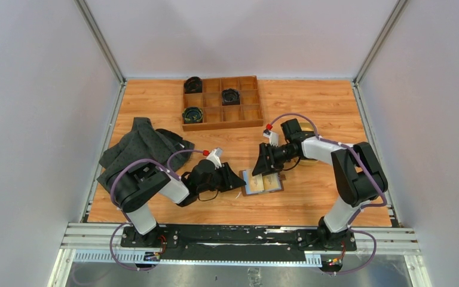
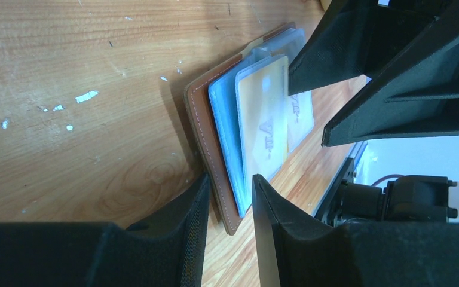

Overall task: Put the credit cards into the card holder
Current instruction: Insert the credit card into the card holder.

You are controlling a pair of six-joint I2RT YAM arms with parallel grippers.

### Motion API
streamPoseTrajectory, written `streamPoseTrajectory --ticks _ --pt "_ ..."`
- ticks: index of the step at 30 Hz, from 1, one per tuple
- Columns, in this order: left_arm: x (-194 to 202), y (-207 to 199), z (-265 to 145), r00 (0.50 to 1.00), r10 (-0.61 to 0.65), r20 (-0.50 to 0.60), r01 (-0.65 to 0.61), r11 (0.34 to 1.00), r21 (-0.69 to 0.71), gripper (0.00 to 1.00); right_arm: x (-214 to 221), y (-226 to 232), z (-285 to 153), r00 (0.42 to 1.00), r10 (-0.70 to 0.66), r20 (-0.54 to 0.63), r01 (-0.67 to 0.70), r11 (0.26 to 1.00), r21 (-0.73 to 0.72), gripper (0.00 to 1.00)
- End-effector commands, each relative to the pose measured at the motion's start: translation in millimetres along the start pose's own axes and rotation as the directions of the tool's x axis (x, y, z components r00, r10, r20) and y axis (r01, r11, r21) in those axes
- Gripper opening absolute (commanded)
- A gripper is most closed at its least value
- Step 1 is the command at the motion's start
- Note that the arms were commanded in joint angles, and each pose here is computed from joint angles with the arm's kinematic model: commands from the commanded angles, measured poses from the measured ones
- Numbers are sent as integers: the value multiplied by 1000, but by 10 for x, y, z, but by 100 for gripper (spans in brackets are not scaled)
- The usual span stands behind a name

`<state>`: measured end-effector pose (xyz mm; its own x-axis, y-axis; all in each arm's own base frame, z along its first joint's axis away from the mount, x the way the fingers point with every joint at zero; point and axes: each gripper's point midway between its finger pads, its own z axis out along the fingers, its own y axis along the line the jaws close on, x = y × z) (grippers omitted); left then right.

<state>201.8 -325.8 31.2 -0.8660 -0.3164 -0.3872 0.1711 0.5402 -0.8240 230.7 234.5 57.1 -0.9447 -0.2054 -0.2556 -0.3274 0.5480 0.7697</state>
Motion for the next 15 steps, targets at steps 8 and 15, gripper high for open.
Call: streamPoseTrajectory --ticks 8,15 --pt "-1 16 -28 1000 8 21 -8 1000 14 34 137 -75 -39 995 -59 -82 65 995 71 64" --pt "6 -6 -15 1000 7 18 -7 1000 30 34 234 -41 51 992 -29 -120 35 998 46 64"
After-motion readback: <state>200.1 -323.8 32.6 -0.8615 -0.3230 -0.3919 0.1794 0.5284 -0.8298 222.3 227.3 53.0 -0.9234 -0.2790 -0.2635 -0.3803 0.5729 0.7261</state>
